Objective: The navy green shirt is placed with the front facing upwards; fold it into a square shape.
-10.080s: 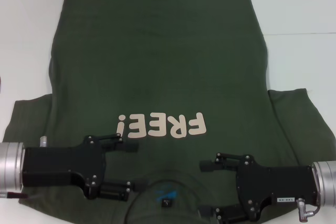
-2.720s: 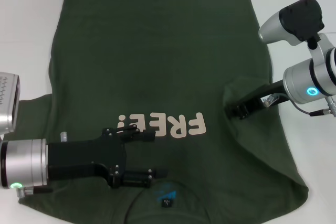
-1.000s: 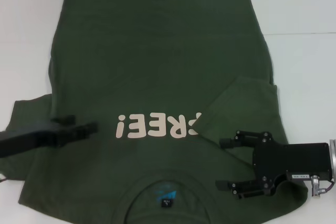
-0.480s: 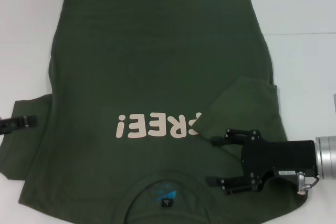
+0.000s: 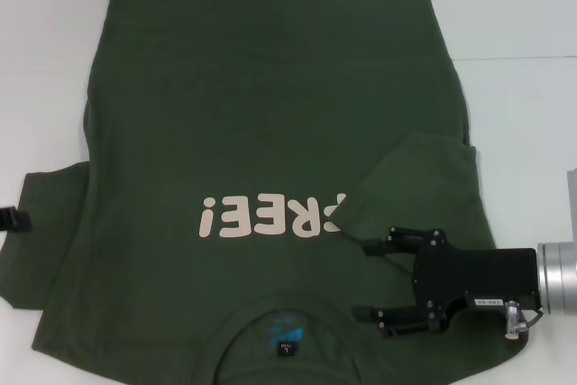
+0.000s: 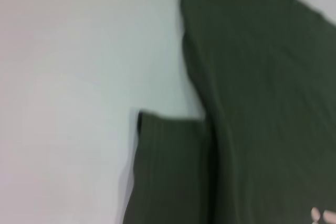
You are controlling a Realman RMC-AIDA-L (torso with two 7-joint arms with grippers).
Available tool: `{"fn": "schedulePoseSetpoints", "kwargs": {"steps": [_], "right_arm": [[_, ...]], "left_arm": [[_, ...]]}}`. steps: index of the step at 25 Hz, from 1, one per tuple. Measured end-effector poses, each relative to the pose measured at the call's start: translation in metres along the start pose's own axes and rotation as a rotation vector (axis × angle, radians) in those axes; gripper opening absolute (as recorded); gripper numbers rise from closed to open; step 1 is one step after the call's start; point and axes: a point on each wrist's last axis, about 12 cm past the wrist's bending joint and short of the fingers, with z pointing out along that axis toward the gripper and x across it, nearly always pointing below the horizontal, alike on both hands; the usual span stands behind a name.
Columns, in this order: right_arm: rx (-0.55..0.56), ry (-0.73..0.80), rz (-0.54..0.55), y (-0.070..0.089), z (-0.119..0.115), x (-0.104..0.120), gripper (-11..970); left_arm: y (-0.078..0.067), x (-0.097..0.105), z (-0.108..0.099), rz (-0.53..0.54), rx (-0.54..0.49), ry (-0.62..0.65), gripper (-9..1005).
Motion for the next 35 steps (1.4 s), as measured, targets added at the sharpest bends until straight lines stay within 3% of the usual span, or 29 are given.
{"fn": "schedulePoseSetpoints", "kwargs": {"steps": [18,35], "right_arm": [[0.003,0.008,-0.005,-0.006,0.007,-0.004,900],[0.002,0.01,0.002,-0.005,0.008,-0.004,900]], "left_arm": [[0.011,0.022,0.015,-0.06,-0.021,0.138,904],[0.016,0.02,0.027,-0.07,-0.058,0.14,905]]}}
